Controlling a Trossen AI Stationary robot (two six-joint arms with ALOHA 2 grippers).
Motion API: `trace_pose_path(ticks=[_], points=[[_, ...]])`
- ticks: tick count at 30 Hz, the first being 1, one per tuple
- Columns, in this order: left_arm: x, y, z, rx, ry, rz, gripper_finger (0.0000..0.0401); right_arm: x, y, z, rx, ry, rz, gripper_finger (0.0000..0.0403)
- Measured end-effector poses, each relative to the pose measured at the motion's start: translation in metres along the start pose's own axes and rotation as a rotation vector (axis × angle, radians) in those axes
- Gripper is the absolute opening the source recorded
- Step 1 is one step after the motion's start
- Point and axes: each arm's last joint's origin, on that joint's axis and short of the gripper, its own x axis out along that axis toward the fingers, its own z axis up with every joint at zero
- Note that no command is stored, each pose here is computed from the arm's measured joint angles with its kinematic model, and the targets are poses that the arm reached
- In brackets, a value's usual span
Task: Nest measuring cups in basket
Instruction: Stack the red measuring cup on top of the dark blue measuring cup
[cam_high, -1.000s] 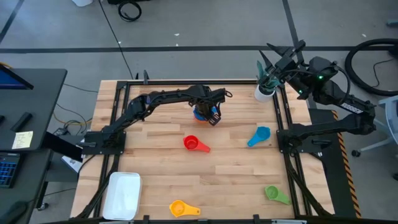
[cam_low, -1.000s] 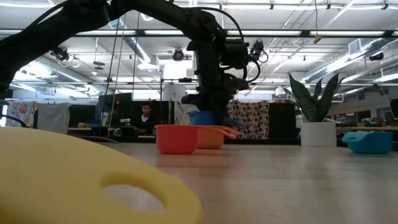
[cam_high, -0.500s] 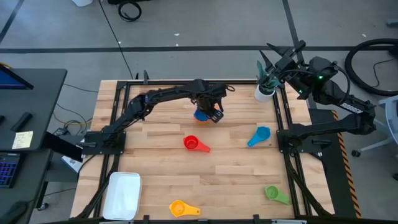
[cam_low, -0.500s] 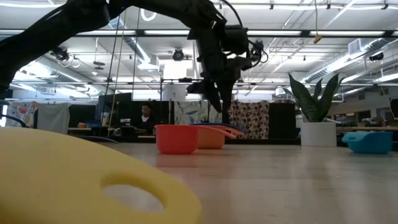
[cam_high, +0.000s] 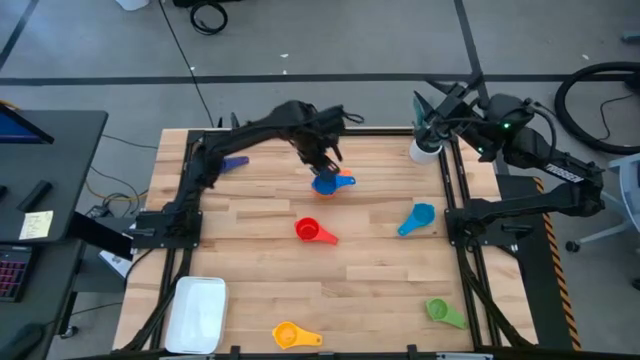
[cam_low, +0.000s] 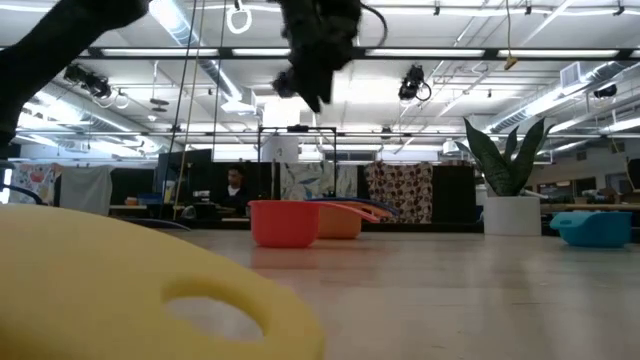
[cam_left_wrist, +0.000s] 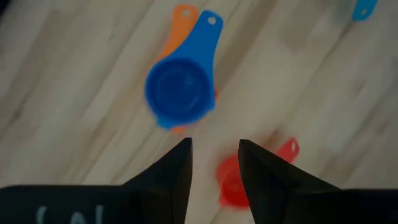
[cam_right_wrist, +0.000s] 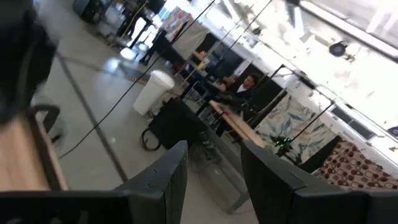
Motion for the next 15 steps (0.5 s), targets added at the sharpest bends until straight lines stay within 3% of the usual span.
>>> trace_pose_path(ticks=[4,9,15], points=[[-0.046,0.006,-0.023,0.031,-0.006,0.014,0.0134,-0.001,0.006,-0.005,-0.043,0.040,0.055,0.0155],[-0.100,0.007,-0.047,0.081,-0.135,-0.016,0.0134,-0.005,0.012,-0.002,0.004,0.014,0.115,0.0155],[-0.138,0.004,-0.071,0.133,-0.224,-0.057,0.0134,-0.011,0.024,-0.003,0.018,-0.009,0.280,0.0155]])
